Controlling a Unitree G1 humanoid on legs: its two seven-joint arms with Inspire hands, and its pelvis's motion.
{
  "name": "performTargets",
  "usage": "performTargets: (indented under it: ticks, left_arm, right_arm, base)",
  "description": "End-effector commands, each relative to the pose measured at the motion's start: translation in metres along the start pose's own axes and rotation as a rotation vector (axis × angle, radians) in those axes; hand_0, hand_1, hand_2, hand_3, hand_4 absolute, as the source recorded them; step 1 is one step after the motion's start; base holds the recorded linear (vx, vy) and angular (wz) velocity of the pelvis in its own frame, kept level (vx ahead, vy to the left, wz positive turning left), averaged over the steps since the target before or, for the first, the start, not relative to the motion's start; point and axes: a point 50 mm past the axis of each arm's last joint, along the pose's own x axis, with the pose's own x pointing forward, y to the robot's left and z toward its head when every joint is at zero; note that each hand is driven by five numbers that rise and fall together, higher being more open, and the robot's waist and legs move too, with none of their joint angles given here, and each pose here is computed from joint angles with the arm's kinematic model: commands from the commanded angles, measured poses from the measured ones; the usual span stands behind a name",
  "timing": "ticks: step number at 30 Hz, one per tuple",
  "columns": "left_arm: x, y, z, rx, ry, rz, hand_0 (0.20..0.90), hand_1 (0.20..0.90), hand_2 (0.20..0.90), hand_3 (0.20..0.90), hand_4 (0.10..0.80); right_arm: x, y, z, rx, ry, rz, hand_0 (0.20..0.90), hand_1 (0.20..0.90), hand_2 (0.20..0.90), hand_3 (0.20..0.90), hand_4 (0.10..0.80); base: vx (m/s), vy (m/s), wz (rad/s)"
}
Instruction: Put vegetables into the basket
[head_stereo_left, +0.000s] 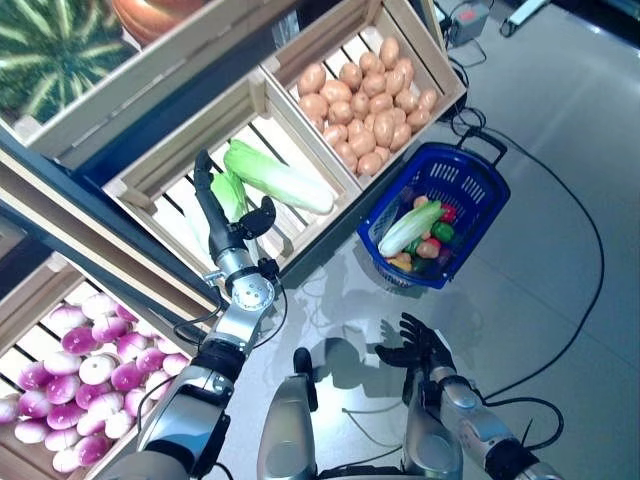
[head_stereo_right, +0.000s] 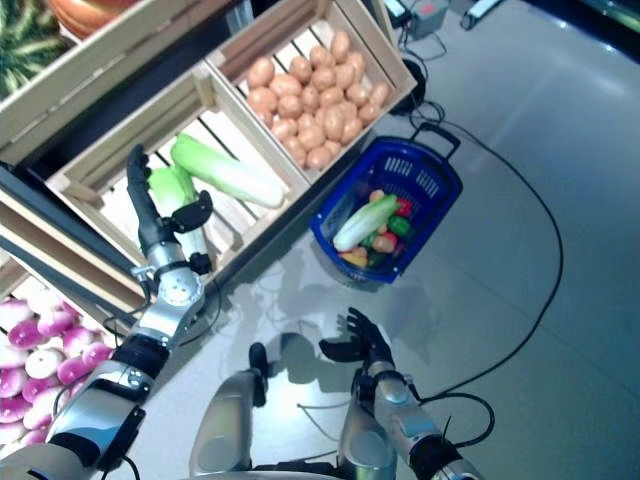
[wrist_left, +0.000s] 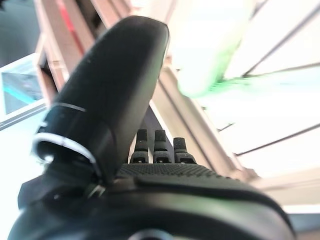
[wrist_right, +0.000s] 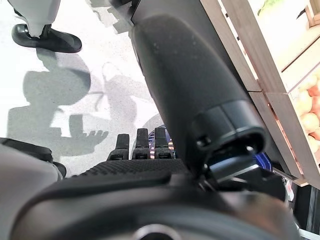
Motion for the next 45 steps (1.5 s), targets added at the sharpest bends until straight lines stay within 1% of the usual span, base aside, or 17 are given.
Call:
performTargets:
  ticks: [1,5,8,11,18,26,30,35,38,42,45]
  left_arm:
    - [0.038,0.019,0.039,-0.048,-0.150,0.146,0.900,0.900,0.900,0.900,0.800]
    - [0.050,0.027,0.040,0.002,-0.136,0.226,0.900,0.900,0.900,0.900,0.800]
    - [0.059,0.038,0.036,0.013,-0.083,0.299,0.900,0.900,0.900,0.900,0.800]
    - [0.062,0.040,0.032,0.023,-0.030,0.336,0.900,0.900,0.900,0.900,0.800]
    - [0.073,0.043,0.034,0.054,0.024,0.349,0.900,0.900,0.900,0.900,0.800]
    - [0.087,0.054,0.037,0.018,0.098,0.378,0.900,0.900,0.900,0.900,0.800]
    - [0.099,0.058,0.039,0.009,0.192,0.339,0.900,0.900,0.900,0.900,0.800]
    - [0.104,0.070,0.035,-0.025,0.285,0.397,0.900,0.900,0.900,0.900,0.800]
    - [0.106,0.071,0.038,-0.028,0.296,0.416,0.900,0.900,0.900,0.900,0.800]
    - [0.108,0.073,0.039,-0.031,0.369,0.451,0.900,0.900,0.900,0.900,0.800]
    - [0.109,0.078,0.036,-0.077,0.410,0.473,0.900,0.900,0.900,0.900,0.800]
  right_arm:
    - [0.000,0.015,0.025,0.084,-0.111,0.011,0.900,0.900,0.900,0.900,0.800]
    - [0.005,0.011,0.035,0.081,-0.129,-0.008,0.900,0.900,0.900,0.900,0.800]
    - [0.009,0.005,0.041,0.089,-0.140,-0.031,0.900,0.900,0.900,0.900,0.800]
    - [0.012,0.006,0.048,0.089,-0.158,-0.034,0.900,0.900,0.900,0.900,0.800]
    - [0.018,0.005,0.059,0.092,-0.170,-0.041,0.900,0.900,0.900,0.900,0.800]
    - [0.020,-0.002,0.073,0.101,-0.209,-0.062,0.900,0.900,0.900,0.900,0.800]
    - [0.023,-0.007,0.084,0.127,-0.232,-0.089,0.900,0.900,0.900,0.900,0.800]
    - [0.024,-0.013,0.088,0.140,-0.246,-0.097,0.900,0.900,0.900,0.900,0.800]
    - [0.024,-0.014,0.091,0.149,-0.264,-0.098,0.900,0.900,0.900,0.900,0.800]
    - [0.024,-0.017,0.101,0.167,-0.299,-0.115,0.900,0.900,0.900,0.900,0.800]
    - [0.024,-0.021,0.104,0.176,-0.312,-0.129,0.900,0.900,0.900,0.900,0.800]
  base:
    - [-0.044,0.039,0.01]
    - [-0.036,0.030,0.00]
    - [-0.047,0.035,-0.02]
    - [-0.055,0.016,-0.06]
    - [-0.023,0.007,-0.05]
    - [-0.026,0.025,-0.02]
    - [-0.047,0.016,-0.05]
    - [-0.036,0.018,-0.03]
    - [-0.037,-0.010,-0.03]
    - [-0.043,-0.008,-0.01]
    - [0.000,0.000,0.00]
